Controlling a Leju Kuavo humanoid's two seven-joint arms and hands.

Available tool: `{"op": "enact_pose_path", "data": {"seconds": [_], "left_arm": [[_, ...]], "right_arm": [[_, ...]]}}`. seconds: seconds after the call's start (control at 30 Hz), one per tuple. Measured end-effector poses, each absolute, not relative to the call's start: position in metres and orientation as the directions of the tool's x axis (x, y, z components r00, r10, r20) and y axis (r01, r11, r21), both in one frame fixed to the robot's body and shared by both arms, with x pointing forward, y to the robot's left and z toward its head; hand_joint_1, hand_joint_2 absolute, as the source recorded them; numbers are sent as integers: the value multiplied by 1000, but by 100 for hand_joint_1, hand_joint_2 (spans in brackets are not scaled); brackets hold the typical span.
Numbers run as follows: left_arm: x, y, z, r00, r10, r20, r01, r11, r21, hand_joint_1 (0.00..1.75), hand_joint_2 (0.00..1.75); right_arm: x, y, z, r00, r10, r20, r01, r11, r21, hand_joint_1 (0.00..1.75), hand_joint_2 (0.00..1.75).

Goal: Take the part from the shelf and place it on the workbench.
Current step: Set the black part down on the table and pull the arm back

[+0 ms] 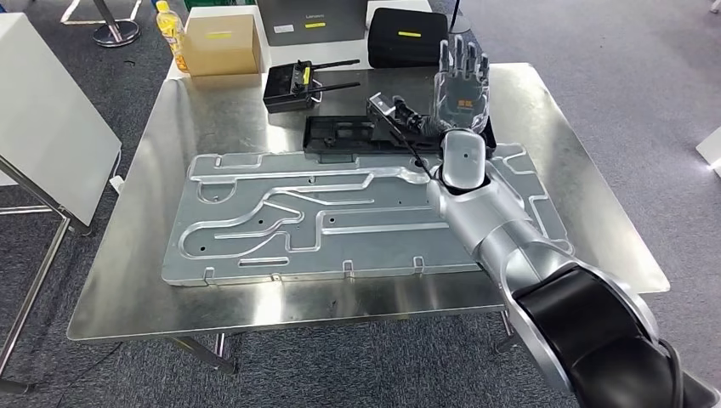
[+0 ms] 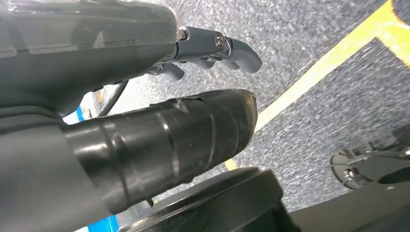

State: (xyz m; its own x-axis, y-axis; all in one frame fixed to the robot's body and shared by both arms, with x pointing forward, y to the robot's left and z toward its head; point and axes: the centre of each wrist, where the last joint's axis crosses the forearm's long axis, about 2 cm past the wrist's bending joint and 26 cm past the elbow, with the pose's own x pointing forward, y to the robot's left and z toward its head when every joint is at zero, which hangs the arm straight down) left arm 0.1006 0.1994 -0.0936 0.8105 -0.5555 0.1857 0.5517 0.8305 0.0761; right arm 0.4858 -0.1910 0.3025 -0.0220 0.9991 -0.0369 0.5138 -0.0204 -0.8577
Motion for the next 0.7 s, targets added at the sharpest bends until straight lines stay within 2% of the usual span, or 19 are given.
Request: {"op": "enact_pose_path", "data": {"seconds": [0.7], "left_arm": [[103, 202, -93, 811, -556, 182, 552, 830, 80, 0, 0]], "right_arm": [[481, -192, 287, -30, 999, -37, 517, -16, -856, 0, 0]]}}
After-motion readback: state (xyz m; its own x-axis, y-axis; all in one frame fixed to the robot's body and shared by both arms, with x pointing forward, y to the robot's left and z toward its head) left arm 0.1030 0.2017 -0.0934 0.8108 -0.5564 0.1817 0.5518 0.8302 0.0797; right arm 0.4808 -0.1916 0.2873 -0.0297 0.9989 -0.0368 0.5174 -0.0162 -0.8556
